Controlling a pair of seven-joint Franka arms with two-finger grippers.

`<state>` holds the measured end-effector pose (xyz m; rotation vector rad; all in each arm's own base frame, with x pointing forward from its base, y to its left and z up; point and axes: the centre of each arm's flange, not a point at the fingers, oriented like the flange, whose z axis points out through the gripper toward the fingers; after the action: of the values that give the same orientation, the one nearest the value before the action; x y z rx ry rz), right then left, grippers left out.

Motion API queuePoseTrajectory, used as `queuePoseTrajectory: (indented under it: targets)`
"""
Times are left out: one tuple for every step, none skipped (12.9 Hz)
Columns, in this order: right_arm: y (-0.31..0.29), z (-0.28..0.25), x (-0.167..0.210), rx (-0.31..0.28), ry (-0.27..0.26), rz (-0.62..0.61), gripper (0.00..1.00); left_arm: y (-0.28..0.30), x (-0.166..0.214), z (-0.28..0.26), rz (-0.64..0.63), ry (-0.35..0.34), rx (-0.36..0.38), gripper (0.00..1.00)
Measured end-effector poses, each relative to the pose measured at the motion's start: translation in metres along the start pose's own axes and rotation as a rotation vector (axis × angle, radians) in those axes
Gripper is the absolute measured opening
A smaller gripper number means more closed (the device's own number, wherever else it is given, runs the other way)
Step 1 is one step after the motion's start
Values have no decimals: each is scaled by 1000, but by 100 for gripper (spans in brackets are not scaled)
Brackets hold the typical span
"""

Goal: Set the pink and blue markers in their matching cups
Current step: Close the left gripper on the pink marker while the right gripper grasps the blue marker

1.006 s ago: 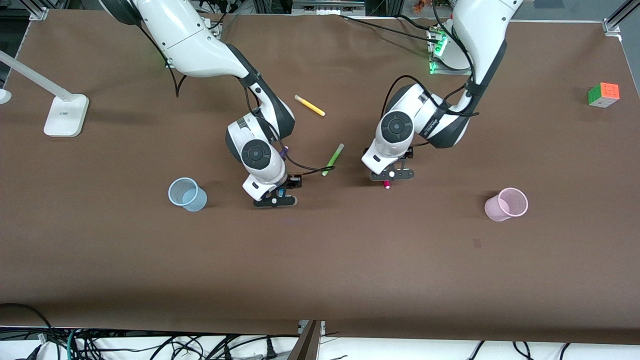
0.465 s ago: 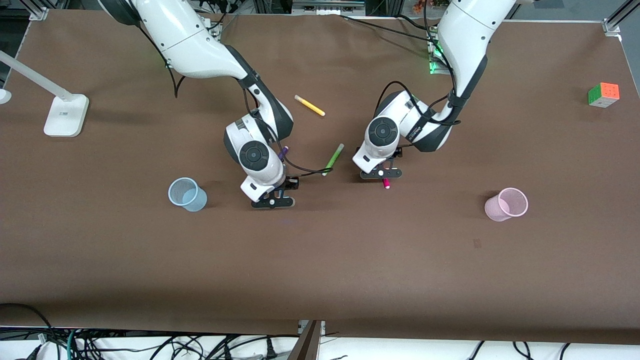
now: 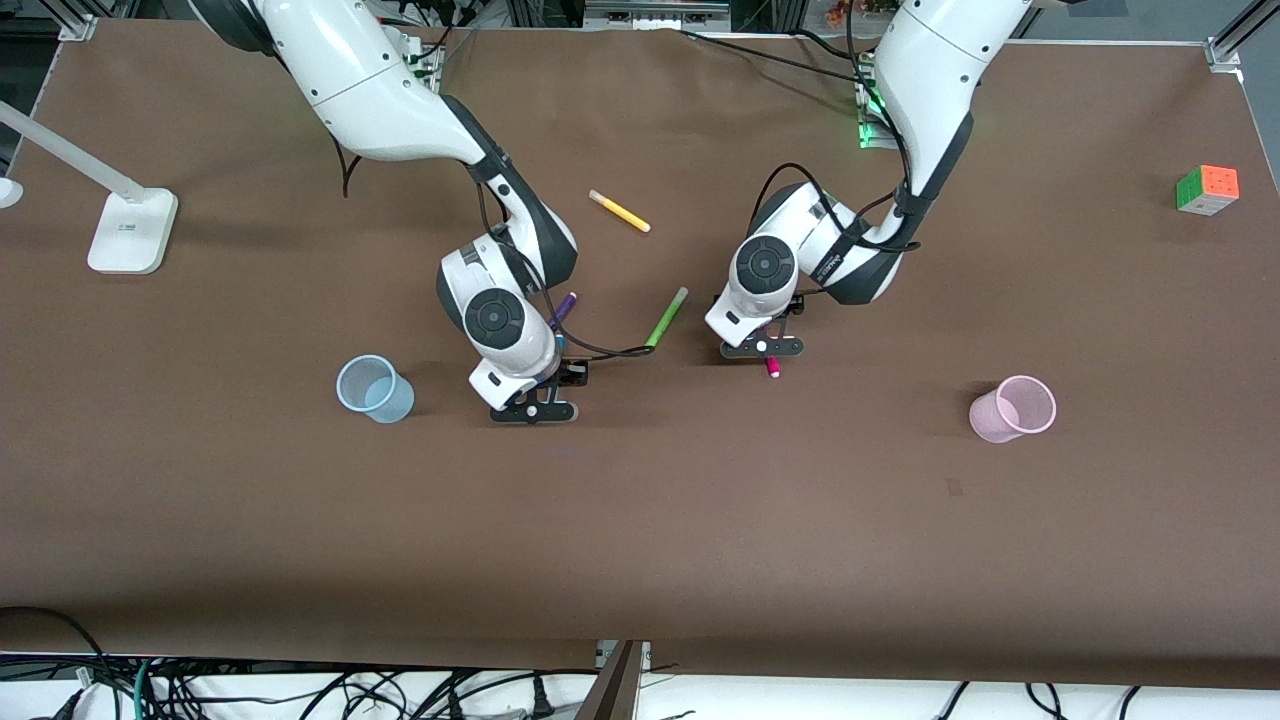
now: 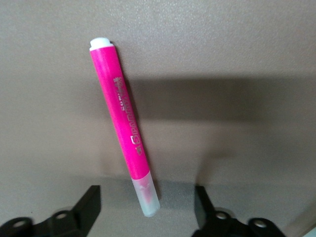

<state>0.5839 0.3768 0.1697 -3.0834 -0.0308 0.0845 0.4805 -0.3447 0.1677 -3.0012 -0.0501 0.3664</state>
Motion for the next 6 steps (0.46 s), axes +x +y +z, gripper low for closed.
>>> queuePoseTrajectory:
  targets:
    - [0, -1, 0, 1, 1, 1, 17, 1, 0, -1, 1, 1, -1, 63]
    - [-1, -2, 0, 2, 2, 1, 25, 2, 0, -2, 3, 3, -4, 50]
    - [-1, -2, 0, 3, 3, 1, 35, 3, 0, -3, 4, 4, -5, 38]
    - [-1, -3, 0, 3, 3, 1, 46, 4, -1, -3, 5, 5, -5, 26]
    - [-1, -3, 0, 3, 4, 1, 55, 4, -1, -3, 5, 4, -4, 18]
    - [-1, -3, 0, 3, 4, 1, 55, 3, 0, -3, 4, 4, -4, 17]
